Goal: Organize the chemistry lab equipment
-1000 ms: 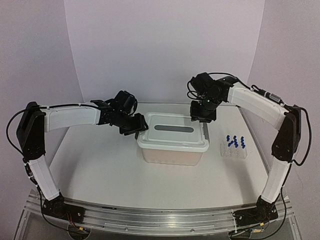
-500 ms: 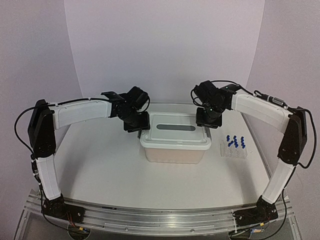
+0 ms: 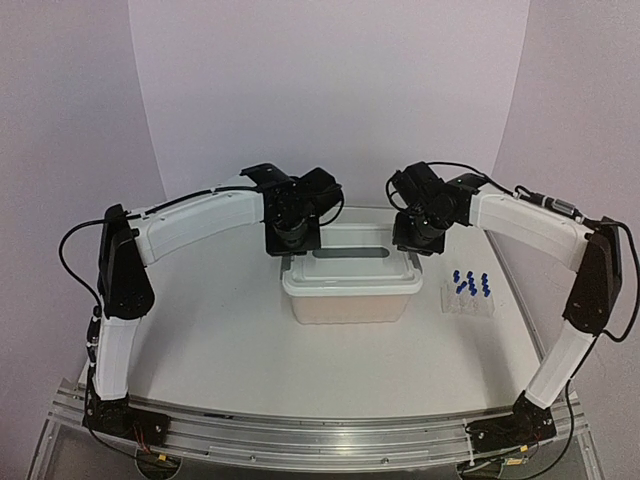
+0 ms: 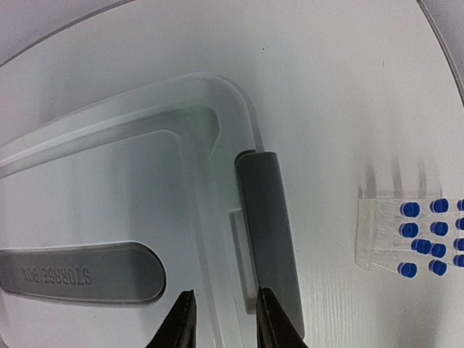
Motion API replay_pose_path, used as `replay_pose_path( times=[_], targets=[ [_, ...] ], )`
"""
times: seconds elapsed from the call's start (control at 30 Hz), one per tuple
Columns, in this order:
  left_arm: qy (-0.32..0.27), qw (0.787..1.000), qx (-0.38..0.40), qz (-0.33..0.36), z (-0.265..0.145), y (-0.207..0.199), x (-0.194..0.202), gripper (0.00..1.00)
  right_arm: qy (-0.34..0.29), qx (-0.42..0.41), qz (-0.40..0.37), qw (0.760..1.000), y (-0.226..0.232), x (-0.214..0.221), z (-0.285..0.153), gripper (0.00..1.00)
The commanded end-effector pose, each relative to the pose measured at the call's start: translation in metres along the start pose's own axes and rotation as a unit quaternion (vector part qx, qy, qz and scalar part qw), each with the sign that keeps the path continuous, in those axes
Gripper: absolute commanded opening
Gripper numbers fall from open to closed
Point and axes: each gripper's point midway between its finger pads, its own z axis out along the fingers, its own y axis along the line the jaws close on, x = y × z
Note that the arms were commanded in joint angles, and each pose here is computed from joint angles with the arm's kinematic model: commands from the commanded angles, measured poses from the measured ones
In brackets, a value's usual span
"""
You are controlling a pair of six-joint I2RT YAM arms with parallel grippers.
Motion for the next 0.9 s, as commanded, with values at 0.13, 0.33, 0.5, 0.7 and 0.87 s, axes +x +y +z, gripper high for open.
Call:
replay_pose_path(
  times=[0.13,0.33,0.5,0.7,0.87],
  targets=[
    [0.051,0.99,-0.131,0.029,0.017,0.043,0.032,0.0,0.01,-0.011,0.006,1.0,0.002,0.01,0.002,0.2],
    [0.008,0.999,0.025,0.028,-0.009,-0.012,0.0,0.0,0.001,-0.023,-0.001,1.0,0.009,0.001,-0.002,0.2],
    [-0.089,0.988,0.12,0.027,-0.068,-0.039,-0.056,0.13,-0.031,-0.036,-0.01,0.999,0.015,-0.021,-0.019,0.28],
    [-0.199,0.969,0.147,0.001,-0.136,-0.007,-0.098,0.99,-0.073,-0.029,0.002,0.997,-0.007,-0.053,-0.041,0.48],
    [-0.196,0.967,0.151,-0.059,-0.122,0.061,-0.114,1.0,-0.076,-0.011,0.085,0.993,-0.071,-0.074,-0.041,0.76]
  ],
)
